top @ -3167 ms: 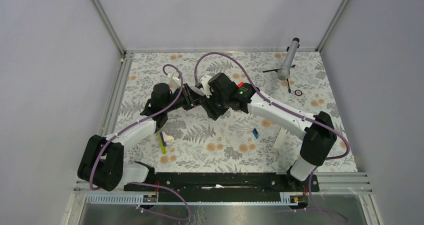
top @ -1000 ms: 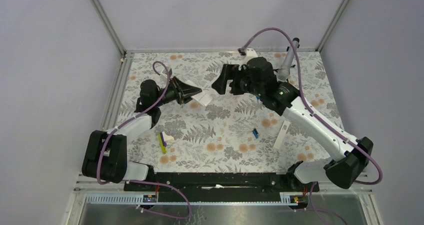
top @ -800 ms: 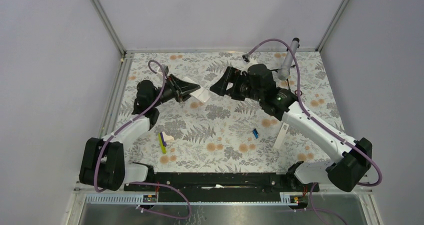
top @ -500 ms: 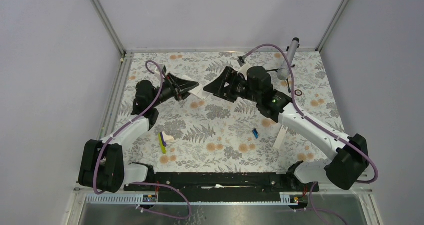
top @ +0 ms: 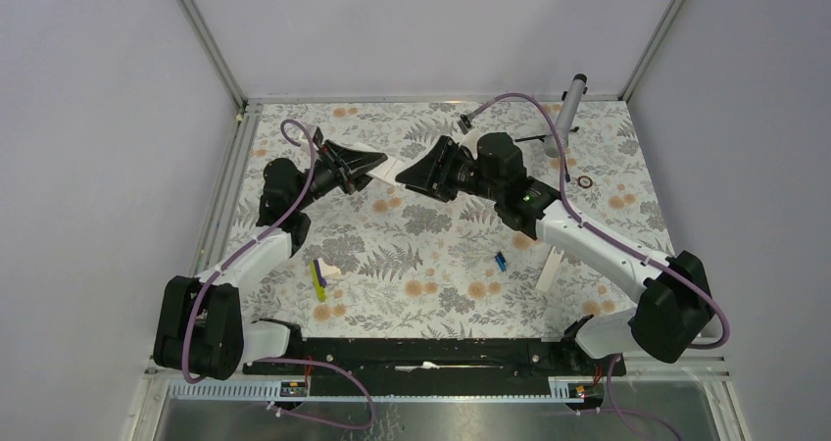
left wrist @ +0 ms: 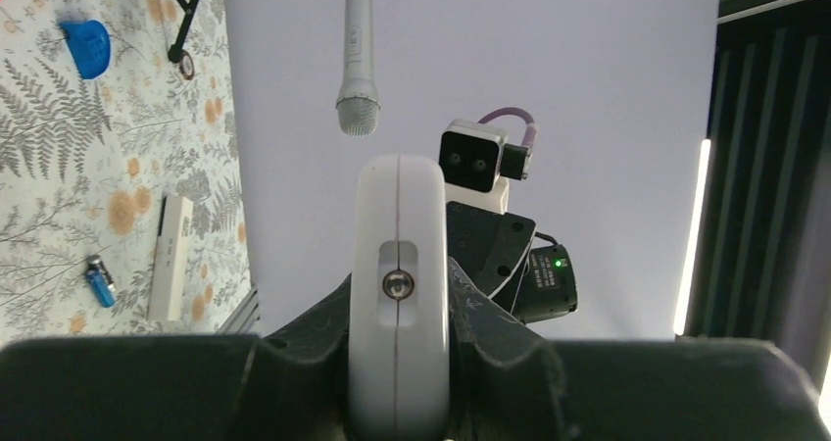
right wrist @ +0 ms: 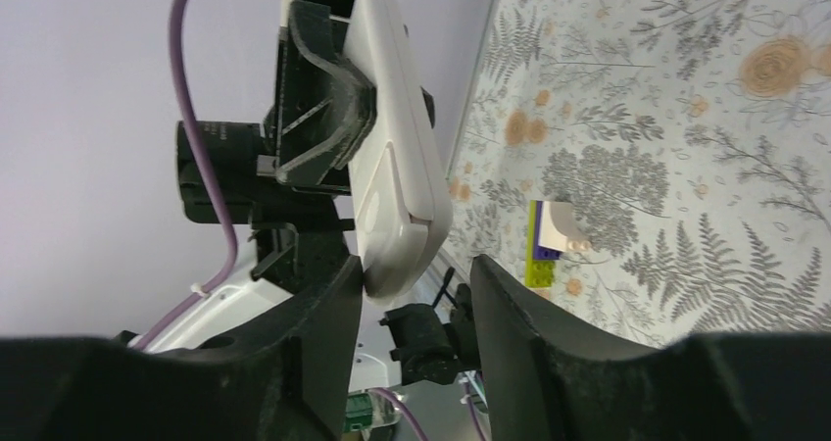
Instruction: Load the batteries into the remote control
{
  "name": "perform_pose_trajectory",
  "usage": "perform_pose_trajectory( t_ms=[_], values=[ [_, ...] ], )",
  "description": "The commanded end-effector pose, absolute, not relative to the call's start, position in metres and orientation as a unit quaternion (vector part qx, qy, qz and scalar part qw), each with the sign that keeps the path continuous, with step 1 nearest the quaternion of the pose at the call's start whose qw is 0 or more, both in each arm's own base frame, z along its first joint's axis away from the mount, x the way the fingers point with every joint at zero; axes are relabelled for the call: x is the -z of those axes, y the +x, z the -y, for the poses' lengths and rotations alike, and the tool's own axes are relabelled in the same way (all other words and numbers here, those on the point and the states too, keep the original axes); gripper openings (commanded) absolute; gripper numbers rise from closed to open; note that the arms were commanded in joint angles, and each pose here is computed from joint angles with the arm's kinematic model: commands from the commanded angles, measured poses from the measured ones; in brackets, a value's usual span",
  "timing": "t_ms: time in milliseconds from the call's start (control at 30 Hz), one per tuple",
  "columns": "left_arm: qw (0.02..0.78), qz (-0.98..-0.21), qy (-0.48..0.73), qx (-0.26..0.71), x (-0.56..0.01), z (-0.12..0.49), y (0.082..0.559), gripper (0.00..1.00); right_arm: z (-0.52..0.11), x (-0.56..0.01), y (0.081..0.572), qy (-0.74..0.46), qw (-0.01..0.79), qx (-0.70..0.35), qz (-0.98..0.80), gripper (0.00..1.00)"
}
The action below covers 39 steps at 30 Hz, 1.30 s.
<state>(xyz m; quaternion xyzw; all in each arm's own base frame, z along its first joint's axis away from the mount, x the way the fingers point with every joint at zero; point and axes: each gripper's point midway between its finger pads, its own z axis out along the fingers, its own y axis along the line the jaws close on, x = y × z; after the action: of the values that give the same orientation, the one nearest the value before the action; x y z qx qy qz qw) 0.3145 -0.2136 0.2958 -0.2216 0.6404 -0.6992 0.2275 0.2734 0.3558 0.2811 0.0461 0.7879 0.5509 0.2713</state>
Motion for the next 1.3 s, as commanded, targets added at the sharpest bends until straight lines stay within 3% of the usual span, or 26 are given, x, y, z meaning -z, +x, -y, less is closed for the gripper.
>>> perform_pose_trajectory(
  t_ms=[0,700,1267],
  values=[
    [0.265,-0.586,-0.185,0.743,-0.347,0.208,0.308,0.0,-0.364,-0.291,0.275,0.05,0.269,-0.581,-0.767,0.49],
    [0.272,-0.561,-0.118,0.773,-0.369,0.231,0.283,0.0,-0.382,-0.257,0.285,0.075,0.212,-0.576,-0.786,0.26],
    [0.328,-0.556,-0.03,0.763,-0.38,0.245,0.26,0.0,-0.394,-0.267,0.285,0.054,0.206,-0.607,-0.765,0.22]
  ],
)
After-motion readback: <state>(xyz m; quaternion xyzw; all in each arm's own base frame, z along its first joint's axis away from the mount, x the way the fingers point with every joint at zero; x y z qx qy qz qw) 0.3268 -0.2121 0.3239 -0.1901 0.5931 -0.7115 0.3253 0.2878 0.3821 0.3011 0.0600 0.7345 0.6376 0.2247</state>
